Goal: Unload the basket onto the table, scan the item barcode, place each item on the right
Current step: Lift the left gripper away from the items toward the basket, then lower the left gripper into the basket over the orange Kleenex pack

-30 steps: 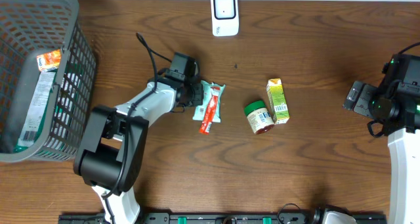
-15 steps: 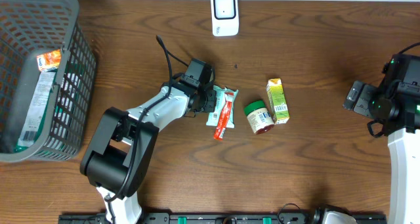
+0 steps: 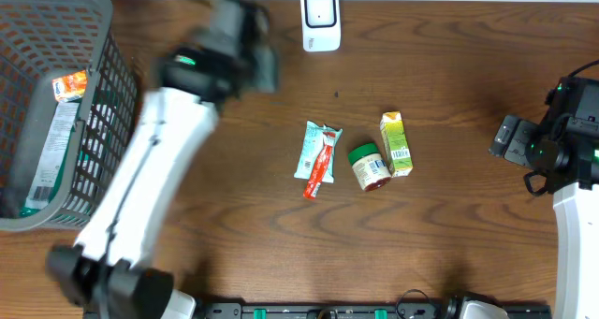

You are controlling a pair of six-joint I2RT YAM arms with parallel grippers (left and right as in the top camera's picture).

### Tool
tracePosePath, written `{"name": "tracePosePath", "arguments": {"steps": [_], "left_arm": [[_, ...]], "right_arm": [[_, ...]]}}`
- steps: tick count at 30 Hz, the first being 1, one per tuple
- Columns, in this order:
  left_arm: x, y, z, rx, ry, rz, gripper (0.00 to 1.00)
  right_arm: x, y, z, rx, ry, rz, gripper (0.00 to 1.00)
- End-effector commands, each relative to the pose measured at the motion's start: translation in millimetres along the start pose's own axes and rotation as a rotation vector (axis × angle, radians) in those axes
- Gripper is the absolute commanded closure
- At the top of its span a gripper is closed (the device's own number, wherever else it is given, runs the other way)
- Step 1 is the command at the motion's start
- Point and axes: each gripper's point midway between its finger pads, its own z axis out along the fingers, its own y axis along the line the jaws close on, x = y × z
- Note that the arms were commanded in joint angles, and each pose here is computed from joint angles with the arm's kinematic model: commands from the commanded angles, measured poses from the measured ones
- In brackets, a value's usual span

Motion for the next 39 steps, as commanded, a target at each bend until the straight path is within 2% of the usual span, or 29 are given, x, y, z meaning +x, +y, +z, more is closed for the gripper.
{"name": "tracePosePath", "arguments": {"steps": [1,5,11,16,22,23,27,31,39], "left_arm": [[-72.4,77.3,-79.4,-0.222,-0.237,-0.088,0.35],[-96.9,152.7,-116.8,-0.379,-0.348,-0.217,0.35],[-69.9,267.3,-125.9,-0.552,-0.324,-0.521,0.35],[-40.0,324.7,-97.2,-0.548,-0.213,-0.642,0.35],[0.0,385.2,-42.6,-0.507,-0.069,-0.773,0.35],[11.6,399.4,-22.9,-0.458,-0.033,-0.809,0.34],[27.8,417.1,20.8,-0.31,0.02,-0.826,0.34],[42.7,437.3,49.4,-0.301,0.042,-0.852,0.34],[63.8,455.1,104.1,-0.287,0.092,-0.764,0.35]], "right_arm": [[-2.3,-2.6,-2.9,0.007,-0.011,-0.001,0.01],[-2.3,-2.6,-2.9,0.007,-0.011,-0.001,0.01],[-2.3,-2.6,-2.9,0.007,-0.011,-0.001,0.01],[-2.3,-2.6,-2.9,0.007,-0.011,-0.001,0.01],[-2.3,-2.6,-2.9,0.007,-0.011,-0.001,0.01],[-2.3,-2.6,-2.9,0.007,-0.011,-0.001,0.01],[-2.3,-2.6,-2.9,0.007,-0.011,-0.001,0.01],[-2.3,-2.6,-2.9,0.007,-0.011,-0.001,0.01],[-2.3,-2.6,-2.9,0.007,-0.011,-0.001,0.01]]}}
